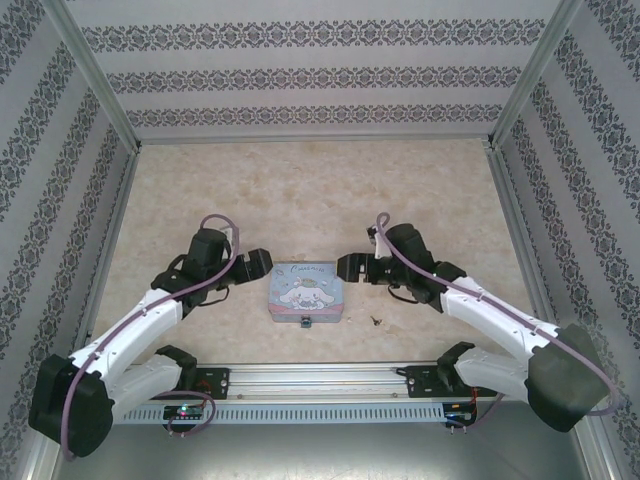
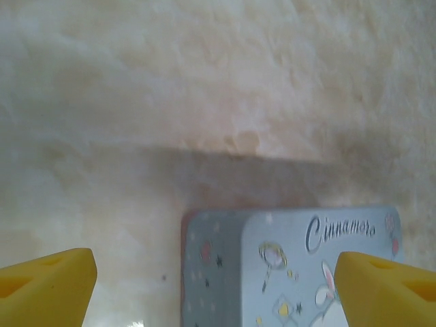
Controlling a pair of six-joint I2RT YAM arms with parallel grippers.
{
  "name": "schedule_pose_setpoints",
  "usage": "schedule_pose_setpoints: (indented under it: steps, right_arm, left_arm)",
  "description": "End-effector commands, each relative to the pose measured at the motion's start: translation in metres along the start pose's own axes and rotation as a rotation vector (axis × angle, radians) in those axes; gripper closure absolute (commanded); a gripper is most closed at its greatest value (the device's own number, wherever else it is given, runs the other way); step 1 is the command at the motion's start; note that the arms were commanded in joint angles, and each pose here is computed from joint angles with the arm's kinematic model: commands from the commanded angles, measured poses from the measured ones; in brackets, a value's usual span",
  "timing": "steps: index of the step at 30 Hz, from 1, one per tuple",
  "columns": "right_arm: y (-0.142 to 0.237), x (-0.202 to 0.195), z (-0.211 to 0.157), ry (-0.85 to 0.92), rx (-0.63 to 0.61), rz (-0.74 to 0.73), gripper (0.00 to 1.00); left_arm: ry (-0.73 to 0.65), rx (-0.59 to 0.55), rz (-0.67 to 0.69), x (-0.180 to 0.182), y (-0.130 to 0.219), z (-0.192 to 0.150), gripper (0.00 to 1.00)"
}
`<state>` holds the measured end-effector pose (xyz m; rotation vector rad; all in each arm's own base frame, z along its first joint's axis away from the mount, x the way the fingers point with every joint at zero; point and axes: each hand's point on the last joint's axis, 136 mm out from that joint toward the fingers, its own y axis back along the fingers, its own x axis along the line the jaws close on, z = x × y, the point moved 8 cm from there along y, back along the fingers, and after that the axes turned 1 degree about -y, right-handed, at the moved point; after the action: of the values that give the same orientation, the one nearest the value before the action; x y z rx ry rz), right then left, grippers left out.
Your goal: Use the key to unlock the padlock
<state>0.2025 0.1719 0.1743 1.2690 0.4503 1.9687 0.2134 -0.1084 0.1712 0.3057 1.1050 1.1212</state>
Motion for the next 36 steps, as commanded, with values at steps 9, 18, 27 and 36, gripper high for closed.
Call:
schedule_pose_setpoints:
  steps: [9,18,27,36]
  right_arm:
    - [-0.019,0.001,-0.035,-0.052,0.091,-0.091,0.21]
    - [-0.040,0.008,-0.037,-0.056,0.131,-0.111,0.31]
    - [-0.056,0.004,-0.010,-0.106,0.058,-0.153,0.56]
    - [-0.077,-0.003,0.042,-0.152,-0.006,-0.149,0.59]
  left_arm:
    - [0.051,0.101,-0.096,-0.011,-0.003,-0.038,0.18]
    - [0.027,0.147,-0.125,-0.018,-0.028,-0.043,0.21]
    - [0.047,0.132,-0.165,-0.032,-0.061,-0.027,0.21]
    - [-0.045,0.092,-0.137,-0.054,-0.102,0.013,0.19]
